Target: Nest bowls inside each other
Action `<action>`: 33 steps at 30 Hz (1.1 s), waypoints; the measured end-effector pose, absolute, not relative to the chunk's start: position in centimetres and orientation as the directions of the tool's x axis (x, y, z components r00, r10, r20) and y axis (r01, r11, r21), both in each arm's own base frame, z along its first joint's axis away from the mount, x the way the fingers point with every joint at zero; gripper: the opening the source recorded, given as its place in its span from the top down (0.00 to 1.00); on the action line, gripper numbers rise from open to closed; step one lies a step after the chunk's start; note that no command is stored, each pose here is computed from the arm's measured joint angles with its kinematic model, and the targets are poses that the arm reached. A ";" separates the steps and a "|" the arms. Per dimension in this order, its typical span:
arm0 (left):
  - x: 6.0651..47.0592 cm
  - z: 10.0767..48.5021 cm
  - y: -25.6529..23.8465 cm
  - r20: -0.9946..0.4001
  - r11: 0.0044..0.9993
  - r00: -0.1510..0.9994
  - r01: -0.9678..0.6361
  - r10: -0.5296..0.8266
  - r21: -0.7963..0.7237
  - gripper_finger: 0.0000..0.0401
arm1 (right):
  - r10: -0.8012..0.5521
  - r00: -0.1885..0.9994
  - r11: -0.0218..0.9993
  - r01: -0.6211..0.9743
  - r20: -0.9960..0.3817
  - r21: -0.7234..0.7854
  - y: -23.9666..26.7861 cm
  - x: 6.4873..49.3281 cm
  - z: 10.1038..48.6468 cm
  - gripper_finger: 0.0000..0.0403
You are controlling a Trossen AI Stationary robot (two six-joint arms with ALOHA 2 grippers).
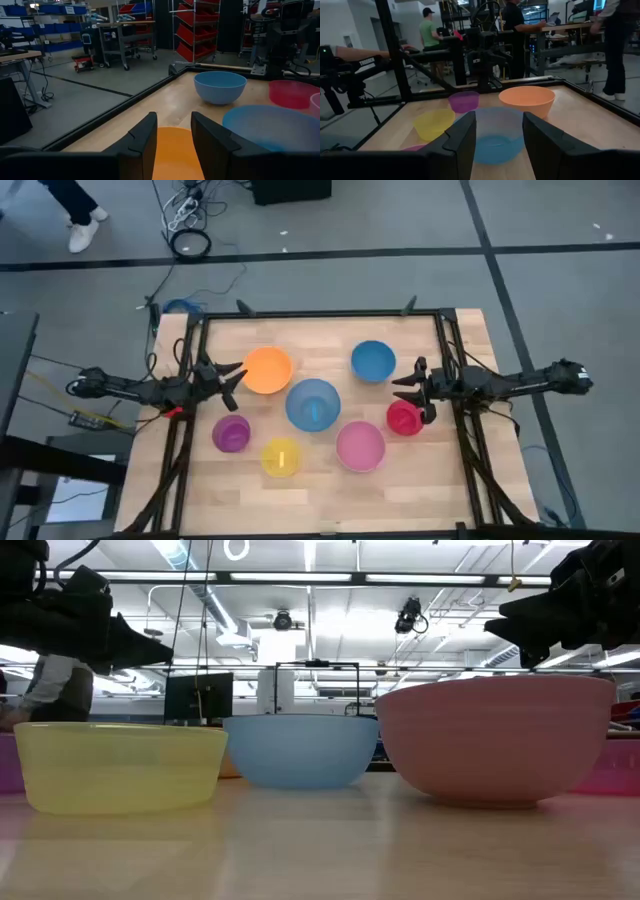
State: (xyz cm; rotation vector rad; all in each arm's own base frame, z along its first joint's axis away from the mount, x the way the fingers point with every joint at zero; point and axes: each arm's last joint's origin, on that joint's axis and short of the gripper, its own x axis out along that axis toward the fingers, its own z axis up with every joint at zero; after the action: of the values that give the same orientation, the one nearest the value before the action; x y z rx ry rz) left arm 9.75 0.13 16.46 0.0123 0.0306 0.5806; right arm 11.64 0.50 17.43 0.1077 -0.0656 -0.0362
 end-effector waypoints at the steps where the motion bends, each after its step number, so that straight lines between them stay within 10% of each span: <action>1: 9.7 16.5 0.1 -0.025 0.836 0.836 -0.548 0.549 0.020 0.68 | -0.040 0.997 0.994 0.033 0.064 0.109 0.5 11.6 17.4 0.62; 33: 9.7 16.5 0.1 -0.025 0.831 0.833 -0.549 0.553 0.095 0.68 | -0.040 0.997 0.994 0.033 0.063 0.109 0.5 11.6 17.4 0.62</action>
State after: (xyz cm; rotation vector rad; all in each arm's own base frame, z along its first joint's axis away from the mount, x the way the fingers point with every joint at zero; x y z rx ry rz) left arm 9.74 0.15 16.47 0.0851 0.0519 0.5845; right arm 11.64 0.50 17.43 0.1077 -0.0655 -0.0361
